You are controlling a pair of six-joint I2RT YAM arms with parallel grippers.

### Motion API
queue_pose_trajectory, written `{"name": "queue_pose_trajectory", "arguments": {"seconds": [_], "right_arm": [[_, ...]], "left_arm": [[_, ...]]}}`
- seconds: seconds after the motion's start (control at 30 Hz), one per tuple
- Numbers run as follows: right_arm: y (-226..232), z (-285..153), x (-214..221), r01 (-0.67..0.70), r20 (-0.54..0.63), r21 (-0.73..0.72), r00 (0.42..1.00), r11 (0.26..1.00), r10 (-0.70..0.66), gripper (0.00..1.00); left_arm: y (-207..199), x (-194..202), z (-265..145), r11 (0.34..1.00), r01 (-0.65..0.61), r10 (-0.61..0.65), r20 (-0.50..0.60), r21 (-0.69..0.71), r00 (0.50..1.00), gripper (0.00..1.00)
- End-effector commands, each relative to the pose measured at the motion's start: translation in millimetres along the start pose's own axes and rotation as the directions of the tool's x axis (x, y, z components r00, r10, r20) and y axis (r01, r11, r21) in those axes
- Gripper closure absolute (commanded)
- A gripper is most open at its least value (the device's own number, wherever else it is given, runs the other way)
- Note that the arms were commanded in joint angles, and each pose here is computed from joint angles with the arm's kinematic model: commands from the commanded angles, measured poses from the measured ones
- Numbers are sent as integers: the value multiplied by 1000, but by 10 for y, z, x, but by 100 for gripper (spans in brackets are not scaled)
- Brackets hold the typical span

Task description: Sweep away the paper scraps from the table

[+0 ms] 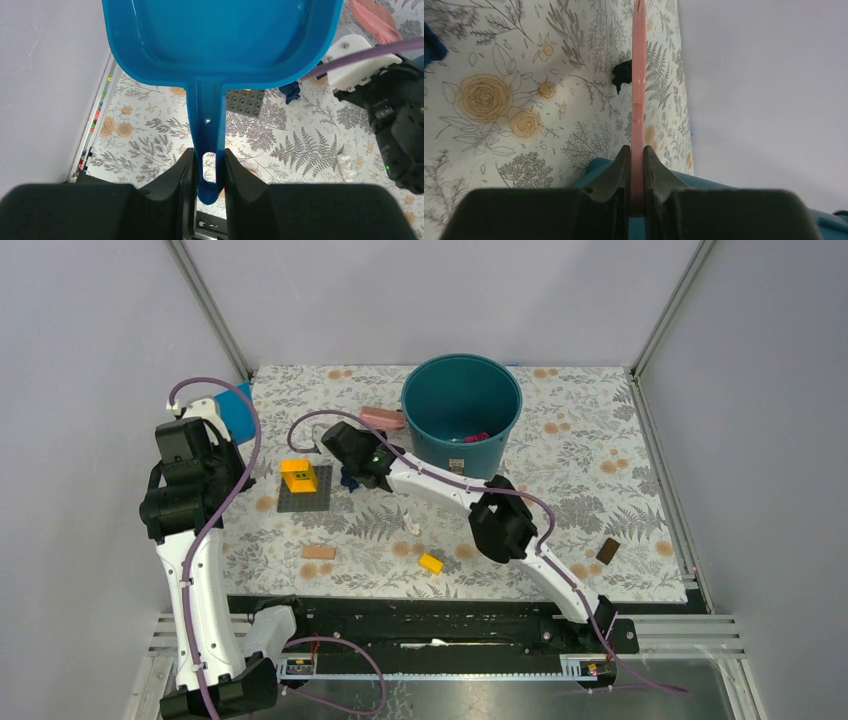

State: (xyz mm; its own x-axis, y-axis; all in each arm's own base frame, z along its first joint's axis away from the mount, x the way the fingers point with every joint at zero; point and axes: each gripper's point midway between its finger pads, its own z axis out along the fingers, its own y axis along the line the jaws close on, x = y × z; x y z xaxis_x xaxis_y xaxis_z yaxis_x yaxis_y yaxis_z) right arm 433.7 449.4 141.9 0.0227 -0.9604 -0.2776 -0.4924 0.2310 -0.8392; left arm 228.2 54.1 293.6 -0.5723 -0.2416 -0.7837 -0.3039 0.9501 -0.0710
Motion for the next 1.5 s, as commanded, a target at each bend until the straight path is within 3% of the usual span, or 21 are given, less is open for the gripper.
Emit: {"name": "queue_pose_trajectory", "arguments": {"seconds": [0.0,0.17,0.3,0.4,0.63,0.73,0.87,1.13,1.33,1.47], "right_arm": [[-84,194,153,-35,-44,55,998,998,38,100],[157,290,189,-43,-36,-31,998,999,42,100],[496,106,118,-53,10,-245,998,968,57,100],[625,-233,32,-39,54,-380,996,924,64,100],[402,-1416,-142,-18,132,-628,983,778,130,100],[87,-1720,-152,-3,178,-610,974,793,141,100],[-198,-1715,-103,11,191,-514,976,857,103,100],[-165,-1235,-250,61,248,-348,968,936,29,100],[-98,-933,-610,89,356,-262,935,961,10,100],[108,-877,-689,177,423,-284,905,942,-42,100]], "left_arm": [[-90,-203,-115,999,11,-15,78,49,997,100],[-126,-208,-121,998,10,-16,79,70,997,100],[-138,-215,-110,997,6,-12,77,77,997,100],[-142,-227,-100,997,2,-8,78,79,997,100],[-156,-238,-77,996,-3,-3,74,87,997,100],[-166,-264,-77,996,-8,1,77,92,997,100],[-186,-276,-61,995,-3,-5,76,103,997,100],[-183,-313,-49,995,-17,9,79,102,997,100],[-185,-347,-47,995,-21,12,81,102,997,100],[-185,-345,-54,994,-22,14,79,103,997,100]]}}
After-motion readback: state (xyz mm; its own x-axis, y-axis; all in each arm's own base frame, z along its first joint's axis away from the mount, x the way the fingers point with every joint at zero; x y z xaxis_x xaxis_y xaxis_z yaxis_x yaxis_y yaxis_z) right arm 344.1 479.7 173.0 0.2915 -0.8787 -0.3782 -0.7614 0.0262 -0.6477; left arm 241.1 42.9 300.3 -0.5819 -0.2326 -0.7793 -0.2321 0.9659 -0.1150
